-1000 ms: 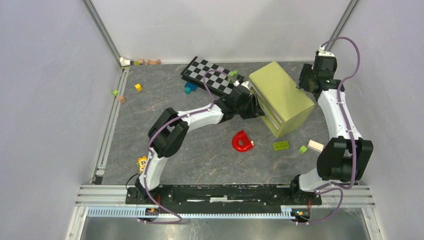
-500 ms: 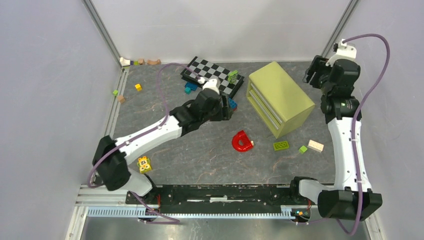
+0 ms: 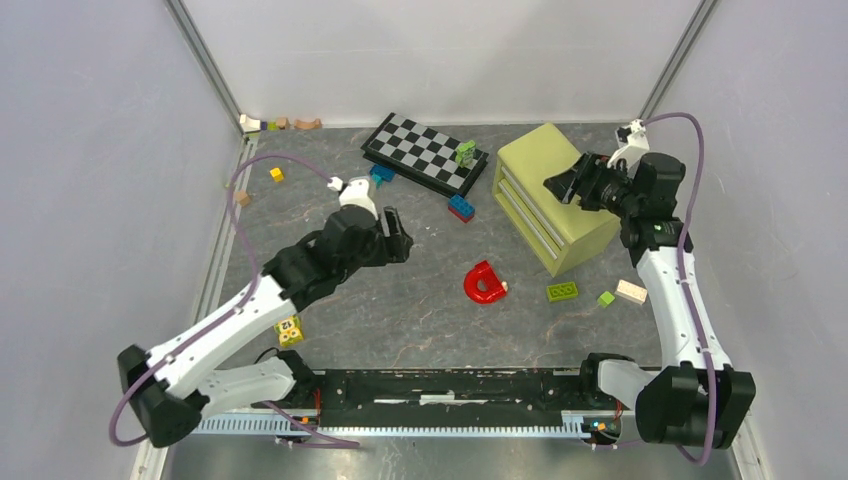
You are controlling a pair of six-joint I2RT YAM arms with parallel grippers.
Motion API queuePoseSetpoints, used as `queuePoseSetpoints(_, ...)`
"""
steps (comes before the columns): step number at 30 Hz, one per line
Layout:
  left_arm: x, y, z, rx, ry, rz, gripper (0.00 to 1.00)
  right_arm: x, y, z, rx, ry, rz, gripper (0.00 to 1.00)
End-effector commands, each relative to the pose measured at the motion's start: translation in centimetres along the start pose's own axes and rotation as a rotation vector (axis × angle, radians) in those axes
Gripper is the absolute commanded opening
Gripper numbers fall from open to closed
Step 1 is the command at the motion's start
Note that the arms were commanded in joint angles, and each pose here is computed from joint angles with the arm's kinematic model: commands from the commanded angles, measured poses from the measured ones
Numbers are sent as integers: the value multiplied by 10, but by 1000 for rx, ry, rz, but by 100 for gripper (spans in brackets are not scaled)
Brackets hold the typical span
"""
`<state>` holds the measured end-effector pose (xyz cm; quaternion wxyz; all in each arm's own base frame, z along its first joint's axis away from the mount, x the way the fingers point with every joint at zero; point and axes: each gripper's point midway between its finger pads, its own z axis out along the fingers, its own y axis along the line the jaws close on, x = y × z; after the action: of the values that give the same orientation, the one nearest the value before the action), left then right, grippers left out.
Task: Organize the makeup
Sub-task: Reset both arms
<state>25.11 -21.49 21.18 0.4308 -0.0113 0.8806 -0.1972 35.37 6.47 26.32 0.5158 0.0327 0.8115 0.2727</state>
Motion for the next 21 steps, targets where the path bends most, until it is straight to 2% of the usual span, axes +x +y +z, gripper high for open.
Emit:
queuePoseSetpoints(1, -6, 17, -27, -34, -28, -31, 81, -22, 50, -17, -218, -78, -58, 79)
queuePoseSetpoints(9, -26, 32, -79, -77, -39, -23, 99, -24, 15, -43, 56, -24, -204, 89)
queuePoseSetpoints(11, -41, 35, -95, -91, -75, -13, 100, -26, 10, -50, 105, -18, -216, 98)
queuePoseSetpoints(17, -94, 58, -147, -241, -195, -2, 100, -36, 2, -70, 212, -52, -233, 98)
queuePoseSetpoints(21, -119, 55, -166, -256, -237, 8, 100, -40, 5, -75, 218, -72, -241, 98)
